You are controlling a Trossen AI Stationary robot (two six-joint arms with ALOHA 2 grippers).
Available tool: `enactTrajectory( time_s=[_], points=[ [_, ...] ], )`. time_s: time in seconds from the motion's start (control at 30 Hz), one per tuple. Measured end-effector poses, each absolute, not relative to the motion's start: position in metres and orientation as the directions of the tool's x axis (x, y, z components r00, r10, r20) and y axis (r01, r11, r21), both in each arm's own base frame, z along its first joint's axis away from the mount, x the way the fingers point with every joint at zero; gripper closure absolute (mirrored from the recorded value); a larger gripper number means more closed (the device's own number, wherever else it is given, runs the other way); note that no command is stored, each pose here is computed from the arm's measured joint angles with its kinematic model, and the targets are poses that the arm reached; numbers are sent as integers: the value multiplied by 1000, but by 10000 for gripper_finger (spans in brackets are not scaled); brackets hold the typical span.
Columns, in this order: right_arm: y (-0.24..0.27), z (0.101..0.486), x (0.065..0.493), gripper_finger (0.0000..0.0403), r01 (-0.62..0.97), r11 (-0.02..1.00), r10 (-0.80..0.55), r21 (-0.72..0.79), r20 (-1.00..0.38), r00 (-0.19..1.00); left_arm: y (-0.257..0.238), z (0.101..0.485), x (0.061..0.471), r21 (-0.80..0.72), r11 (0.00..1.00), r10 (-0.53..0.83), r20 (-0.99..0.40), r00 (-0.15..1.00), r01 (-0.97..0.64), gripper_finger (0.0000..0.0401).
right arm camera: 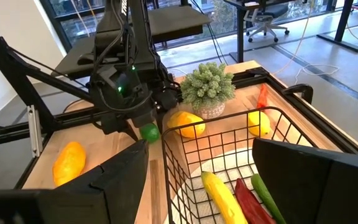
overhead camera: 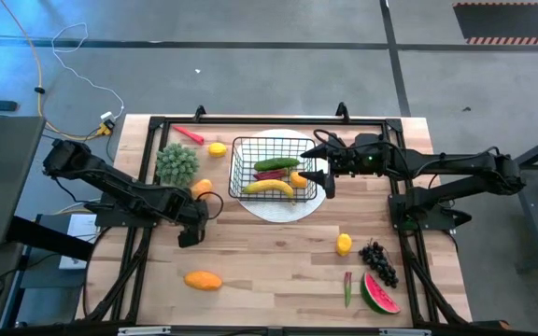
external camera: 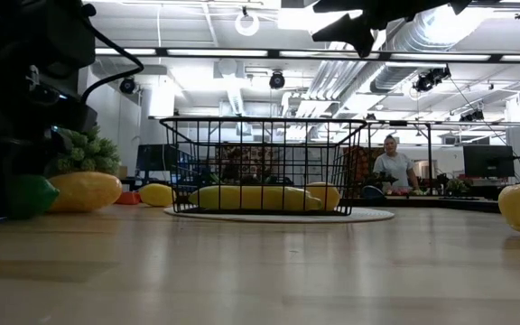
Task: Build produce basket
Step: Put the green lime into the wire basket
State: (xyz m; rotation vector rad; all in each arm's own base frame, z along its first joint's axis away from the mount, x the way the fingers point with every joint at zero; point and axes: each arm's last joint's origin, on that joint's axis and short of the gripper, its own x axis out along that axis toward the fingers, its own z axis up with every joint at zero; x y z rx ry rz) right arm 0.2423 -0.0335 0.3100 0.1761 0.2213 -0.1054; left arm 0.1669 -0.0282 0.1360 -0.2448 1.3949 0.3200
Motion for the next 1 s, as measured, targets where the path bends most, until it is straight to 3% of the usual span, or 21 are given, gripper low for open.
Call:
enactTrajectory(
  time_s=[0.3,0.77,1.0],
  points=[
    [-34,310,242,132,124,979,-85,165,-227,970,-28,136,167,19,932,76,-987,144,-362,112],
    [-34,310,242,132,124,979,-85,165,-227,970,-28,137,167,12,932,70,-987,147,-362,196],
    [-33,310,242,132,124,979,-84,165,-227,970,-28,142,166,-12,933,57,-982,178,-360,211]
  ],
)
